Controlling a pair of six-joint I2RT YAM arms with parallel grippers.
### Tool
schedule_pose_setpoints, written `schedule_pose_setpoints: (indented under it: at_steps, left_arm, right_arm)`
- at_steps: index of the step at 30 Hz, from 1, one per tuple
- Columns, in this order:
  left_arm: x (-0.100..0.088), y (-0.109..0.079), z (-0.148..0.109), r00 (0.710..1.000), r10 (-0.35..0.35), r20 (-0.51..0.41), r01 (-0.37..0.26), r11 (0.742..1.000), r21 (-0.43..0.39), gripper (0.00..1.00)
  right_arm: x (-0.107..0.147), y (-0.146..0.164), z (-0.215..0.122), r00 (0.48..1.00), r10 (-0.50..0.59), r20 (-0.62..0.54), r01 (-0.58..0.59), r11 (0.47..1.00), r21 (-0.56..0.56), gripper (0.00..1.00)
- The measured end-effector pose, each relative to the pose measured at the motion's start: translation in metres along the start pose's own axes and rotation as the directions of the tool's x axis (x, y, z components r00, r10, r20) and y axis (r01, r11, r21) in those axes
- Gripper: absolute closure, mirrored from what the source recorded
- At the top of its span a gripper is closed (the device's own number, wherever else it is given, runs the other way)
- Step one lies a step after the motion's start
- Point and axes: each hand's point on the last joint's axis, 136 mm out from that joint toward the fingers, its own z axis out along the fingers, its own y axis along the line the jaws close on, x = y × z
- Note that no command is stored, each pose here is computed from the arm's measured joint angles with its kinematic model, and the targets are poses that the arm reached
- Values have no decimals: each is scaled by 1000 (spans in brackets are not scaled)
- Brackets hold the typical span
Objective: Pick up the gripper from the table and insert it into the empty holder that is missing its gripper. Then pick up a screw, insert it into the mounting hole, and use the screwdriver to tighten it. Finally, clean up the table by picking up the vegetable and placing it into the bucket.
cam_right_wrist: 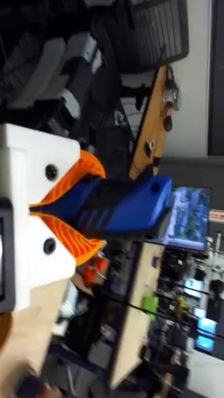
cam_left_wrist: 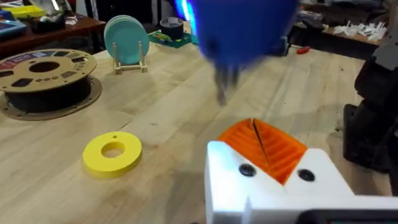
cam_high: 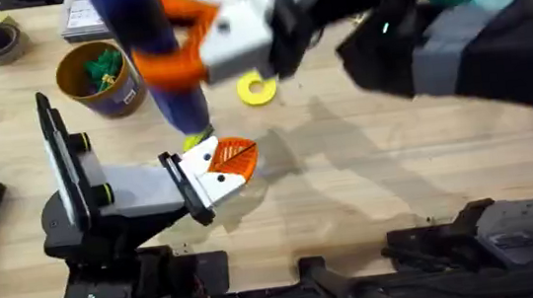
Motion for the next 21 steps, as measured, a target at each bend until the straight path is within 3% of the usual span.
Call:
schedule_pose_setpoints:
  at_steps: [4, 8, 14, 21]
  left_arm:
    - [0, 0, 0, 1000, 0, 0, 0, 1000, 0, 994]
    - [0, 0, 0, 1000, 0, 0, 0, 1000, 0, 994]
    - [0, 0, 0, 1000, 0, 0, 0, 1000, 0, 994]
    - [0, 0, 0, 1000, 0, 0, 0, 1000, 0, 994]
  right_arm:
    - [-39, -10, -1, 998, -57, 22, 57, 998, 2, 979]
    - [-55, -13, 2, 999, -43, 15, 43, 999, -10, 979]
    - [-51, -16, -1, 1000, -4, -10, 4, 1000, -12, 979]
    - [-19, -61, -47, 959, 261, -111, -240, 955, 171, 979]
